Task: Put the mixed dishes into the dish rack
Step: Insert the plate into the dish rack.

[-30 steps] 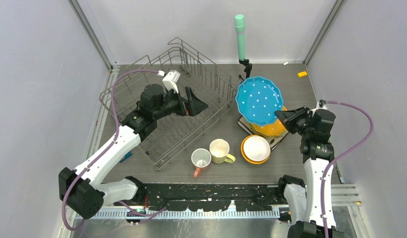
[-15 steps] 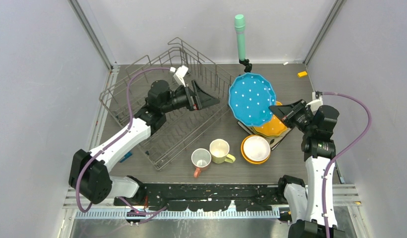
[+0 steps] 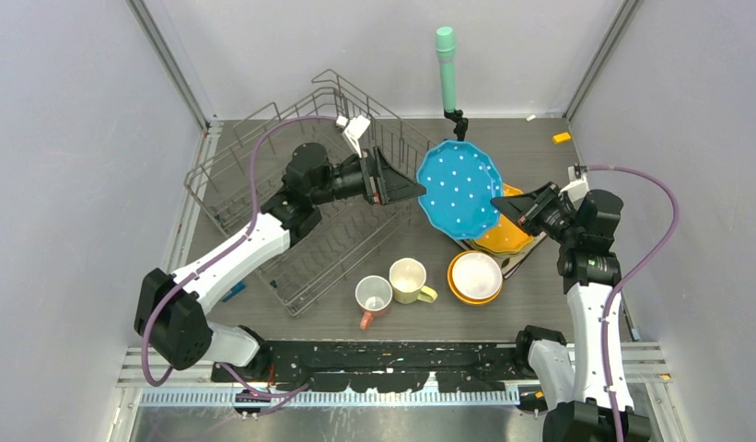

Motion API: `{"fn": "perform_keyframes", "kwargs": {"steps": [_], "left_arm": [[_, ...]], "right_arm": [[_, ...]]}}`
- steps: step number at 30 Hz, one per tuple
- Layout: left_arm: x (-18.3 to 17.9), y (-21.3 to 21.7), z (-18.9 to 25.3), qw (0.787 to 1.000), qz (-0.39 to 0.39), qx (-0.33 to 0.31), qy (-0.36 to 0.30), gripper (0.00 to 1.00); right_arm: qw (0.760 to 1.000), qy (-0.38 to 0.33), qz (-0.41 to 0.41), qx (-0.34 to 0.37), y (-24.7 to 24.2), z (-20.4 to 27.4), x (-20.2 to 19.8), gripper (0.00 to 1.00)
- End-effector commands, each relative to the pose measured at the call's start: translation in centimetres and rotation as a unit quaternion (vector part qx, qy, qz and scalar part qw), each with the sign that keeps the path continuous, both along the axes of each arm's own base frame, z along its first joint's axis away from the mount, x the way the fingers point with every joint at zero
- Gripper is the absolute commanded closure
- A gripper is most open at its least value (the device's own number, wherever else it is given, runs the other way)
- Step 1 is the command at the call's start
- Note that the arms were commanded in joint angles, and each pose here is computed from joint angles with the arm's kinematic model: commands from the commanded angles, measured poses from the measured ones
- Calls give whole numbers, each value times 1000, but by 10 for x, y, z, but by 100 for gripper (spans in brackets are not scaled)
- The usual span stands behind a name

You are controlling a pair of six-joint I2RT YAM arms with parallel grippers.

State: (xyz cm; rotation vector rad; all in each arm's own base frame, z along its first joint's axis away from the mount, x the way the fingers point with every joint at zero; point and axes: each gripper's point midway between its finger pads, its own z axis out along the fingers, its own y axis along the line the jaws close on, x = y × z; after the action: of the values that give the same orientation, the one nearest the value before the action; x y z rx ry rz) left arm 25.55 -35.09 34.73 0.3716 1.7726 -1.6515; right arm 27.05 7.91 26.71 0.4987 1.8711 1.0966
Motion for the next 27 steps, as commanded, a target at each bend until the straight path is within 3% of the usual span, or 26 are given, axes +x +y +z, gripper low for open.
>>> {"fn": "perform_keyframes", "kwargs": {"steps": [1, 5, 9, 13, 17, 22, 27], "left_arm": [[2, -7, 7, 999, 1, 26, -24, 8], [11, -8, -6, 998, 19, 60, -7, 24], [14, -7, -8, 997, 30, 71, -1, 32], [19, 2, -22, 992, 58, 111, 13, 48], [22, 13, -29, 986, 85, 141, 12, 47], [25, 16, -31, 984, 94, 151, 13, 39], [23, 10, -35, 985, 77, 153, 26, 40]], "right_arm": [[993, -104, 47, -6, 18, 65, -4, 100], [993, -99, 63, -18, 29, 61, -4, 100], [992, -90, 73, -39, 43, 54, -1, 100], [993, -84, 61, -47, 45, 48, 4, 100], [994, -84, 54, -50, 44, 47, 8, 100], [992, -86, 67, -57, 53, 46, 6, 100], [992, -88, 69, -62, 55, 45, 6, 100]]}}
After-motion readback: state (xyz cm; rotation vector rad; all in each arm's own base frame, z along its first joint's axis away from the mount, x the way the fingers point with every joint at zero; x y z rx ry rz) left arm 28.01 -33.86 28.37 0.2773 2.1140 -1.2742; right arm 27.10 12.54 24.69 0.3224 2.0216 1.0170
